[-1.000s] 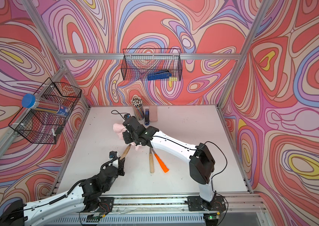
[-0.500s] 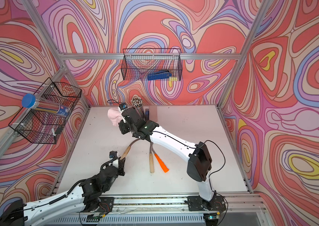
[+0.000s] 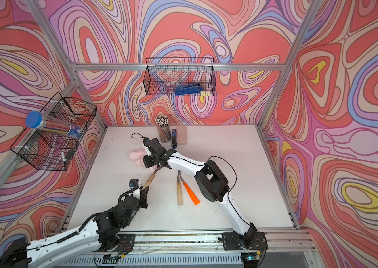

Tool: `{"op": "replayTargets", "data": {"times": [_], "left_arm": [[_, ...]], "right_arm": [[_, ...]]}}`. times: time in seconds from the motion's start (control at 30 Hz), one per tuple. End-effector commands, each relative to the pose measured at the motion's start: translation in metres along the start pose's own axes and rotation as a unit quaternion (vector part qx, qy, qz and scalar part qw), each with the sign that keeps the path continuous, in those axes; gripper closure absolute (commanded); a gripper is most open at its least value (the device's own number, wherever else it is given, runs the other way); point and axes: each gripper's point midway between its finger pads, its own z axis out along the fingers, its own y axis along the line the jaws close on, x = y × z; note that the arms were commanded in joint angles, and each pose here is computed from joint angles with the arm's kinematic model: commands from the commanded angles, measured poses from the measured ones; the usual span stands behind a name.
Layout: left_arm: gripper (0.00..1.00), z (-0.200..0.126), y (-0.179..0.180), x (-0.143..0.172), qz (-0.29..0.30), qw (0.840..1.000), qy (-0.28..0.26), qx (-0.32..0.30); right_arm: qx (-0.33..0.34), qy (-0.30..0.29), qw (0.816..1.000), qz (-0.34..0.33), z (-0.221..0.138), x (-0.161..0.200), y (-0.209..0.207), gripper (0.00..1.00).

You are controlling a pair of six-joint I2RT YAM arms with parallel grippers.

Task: Wipe small sickles with rags
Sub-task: Wipe the small sickle.

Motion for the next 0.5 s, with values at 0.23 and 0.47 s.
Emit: {"op": "replayTargets", "data": {"times": [0.23,0.47], "left_arm": [[1.00,-0.004,0.010,-0.016,-0.016,0.999,-0.019,-0.034],[1.00,-0.003,0.010,-0.016,-0.018,0.999,-0.017,-0.033]], "right_arm": [[0.037,-0.008,0.997,0.066,-0.034,0.017,-0.025,1.00],[0.034,-0.013,0.998,0.055,-0.038,0.022,-0.025,1.00]]}}
